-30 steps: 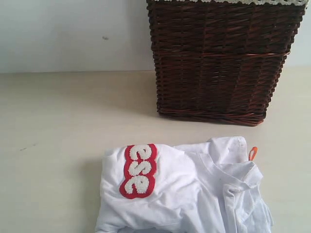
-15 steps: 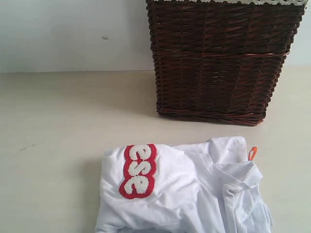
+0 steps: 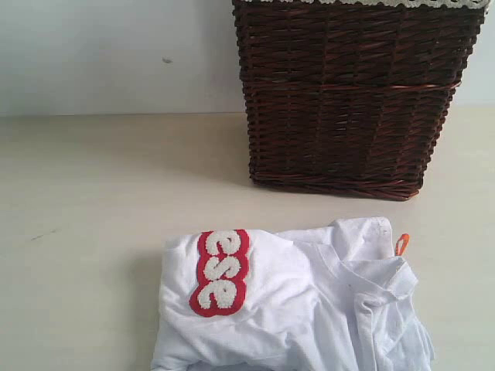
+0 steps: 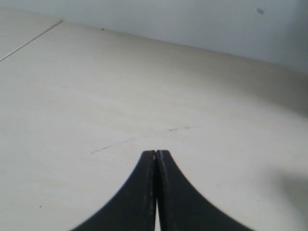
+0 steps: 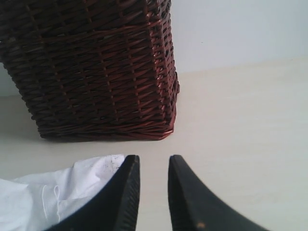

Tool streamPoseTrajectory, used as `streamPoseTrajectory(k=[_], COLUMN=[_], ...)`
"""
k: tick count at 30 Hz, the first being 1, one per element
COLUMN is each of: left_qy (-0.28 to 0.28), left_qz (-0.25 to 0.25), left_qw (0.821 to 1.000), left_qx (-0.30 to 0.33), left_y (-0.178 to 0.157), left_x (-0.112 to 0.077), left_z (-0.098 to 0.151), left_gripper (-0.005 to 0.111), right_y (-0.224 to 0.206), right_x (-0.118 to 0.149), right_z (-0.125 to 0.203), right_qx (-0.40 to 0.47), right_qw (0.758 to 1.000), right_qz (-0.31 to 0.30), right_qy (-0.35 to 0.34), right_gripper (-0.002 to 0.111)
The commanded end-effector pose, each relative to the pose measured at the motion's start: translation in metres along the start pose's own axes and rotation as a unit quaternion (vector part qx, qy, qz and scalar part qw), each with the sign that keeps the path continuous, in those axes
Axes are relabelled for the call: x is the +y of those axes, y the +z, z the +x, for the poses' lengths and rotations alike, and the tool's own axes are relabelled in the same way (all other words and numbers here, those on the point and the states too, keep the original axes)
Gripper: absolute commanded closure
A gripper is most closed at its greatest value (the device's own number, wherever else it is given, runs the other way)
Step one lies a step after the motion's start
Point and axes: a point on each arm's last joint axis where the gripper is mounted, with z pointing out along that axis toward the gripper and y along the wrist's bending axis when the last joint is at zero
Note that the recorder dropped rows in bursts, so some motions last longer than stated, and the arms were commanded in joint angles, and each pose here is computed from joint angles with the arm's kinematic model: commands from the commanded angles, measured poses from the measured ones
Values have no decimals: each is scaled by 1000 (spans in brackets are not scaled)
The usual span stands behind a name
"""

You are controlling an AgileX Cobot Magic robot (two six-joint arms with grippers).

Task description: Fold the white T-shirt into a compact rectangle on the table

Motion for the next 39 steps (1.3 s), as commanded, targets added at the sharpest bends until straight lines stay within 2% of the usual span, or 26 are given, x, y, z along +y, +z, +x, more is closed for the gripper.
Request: streamPoseTrajectory(k=[1,39], left_qy=[-20,-12], left_qz=[-36,-41], left_qw=[999,999], left_qx=[-16,-18], left_y=[-1,-1], left_x=[7,7], left_z=[-3,-3], left_gripper=[107,107], right_y=[0,0], right_x=[0,0], right_z=[1,3], right_qx=[-3,7], right_qw=[1000,1000], right_qz=[-1,0], right_qy=[0,-7], right_gripper=[87,87])
